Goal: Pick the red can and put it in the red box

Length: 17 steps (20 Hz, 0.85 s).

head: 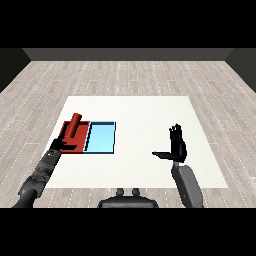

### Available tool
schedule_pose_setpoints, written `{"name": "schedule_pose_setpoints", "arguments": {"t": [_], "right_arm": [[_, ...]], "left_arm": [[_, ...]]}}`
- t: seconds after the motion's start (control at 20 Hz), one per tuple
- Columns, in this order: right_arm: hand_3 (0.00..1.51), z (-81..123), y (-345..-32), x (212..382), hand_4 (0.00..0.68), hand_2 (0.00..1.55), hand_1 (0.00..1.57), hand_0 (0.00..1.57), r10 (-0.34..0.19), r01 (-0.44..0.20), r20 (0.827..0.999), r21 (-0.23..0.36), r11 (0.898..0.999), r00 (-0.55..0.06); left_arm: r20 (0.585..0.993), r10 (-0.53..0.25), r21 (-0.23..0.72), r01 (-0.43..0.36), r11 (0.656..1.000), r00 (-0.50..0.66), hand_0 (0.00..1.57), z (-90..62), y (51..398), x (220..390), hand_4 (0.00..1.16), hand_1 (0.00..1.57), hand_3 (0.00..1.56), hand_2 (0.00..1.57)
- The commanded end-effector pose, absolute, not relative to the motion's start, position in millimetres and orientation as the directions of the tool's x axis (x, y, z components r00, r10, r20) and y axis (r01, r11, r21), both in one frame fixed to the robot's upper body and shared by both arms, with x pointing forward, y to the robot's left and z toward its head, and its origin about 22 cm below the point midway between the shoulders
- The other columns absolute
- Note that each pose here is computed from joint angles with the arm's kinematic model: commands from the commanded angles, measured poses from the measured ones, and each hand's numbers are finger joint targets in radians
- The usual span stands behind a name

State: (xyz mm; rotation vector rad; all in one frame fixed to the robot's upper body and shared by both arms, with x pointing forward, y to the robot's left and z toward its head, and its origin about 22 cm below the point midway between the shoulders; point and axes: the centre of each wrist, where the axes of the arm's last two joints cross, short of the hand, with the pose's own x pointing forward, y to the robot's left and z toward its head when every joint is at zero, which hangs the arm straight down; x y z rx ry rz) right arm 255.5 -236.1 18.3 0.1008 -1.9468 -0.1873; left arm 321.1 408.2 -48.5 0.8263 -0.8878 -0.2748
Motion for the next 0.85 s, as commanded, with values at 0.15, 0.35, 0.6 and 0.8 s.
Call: {"name": "schedule_pose_setpoints", "arguments": {"t": [0.15, 0.35, 0.6, 0.8], "right_arm": [[0.00, 18.0, -231.3, 257.9, 0.000, 0.00, 0.00, 0.00, -0.188, -0.014, 0.910, 0.197, 0.980, -0.370], [0.00, 15.4, -240.3, 259.9, 0.000, 0.00, 0.00, 0.00, -0.190, -0.021, 0.906, 0.197, 0.980, -0.377], [0.00, 18.8, -241.7, 260.1, 0.000, 0.00, 0.00, 0.00, -0.164, -0.032, 0.910, 0.164, 0.986, -0.381], [0.00, 15.2, -250.9, 250.7, 0.000, 0.00, 0.00, 0.00, -0.139, -0.068, 0.906, 0.122, 0.990, -0.400]], "left_arm": [[0.869, -0.339, 0.465, -0.358, 0.810, 0.360, 0.00, -28.2, 394.4, 345.7, 0.00, 0.00, 0.00, 0.00], [0.984, -0.170, 0.139, -0.359, 0.923, -0.056, 0.47, -6.0, 382.7, 362.9, 0.00, 0.47, 0.00, 0.47], [0.901, 0.159, -0.243, -0.165, 0.956, -0.403, 0.00, -17.2, 315.6, 373.6, 0.00, 0.00, 0.00, 0.00], [0.866, 0.245, -0.282, -0.020, 0.959, -0.436, 0.00, -41.1, 269.3, 351.4, 0.00, 0.00, 0.00, 0.00]]}}
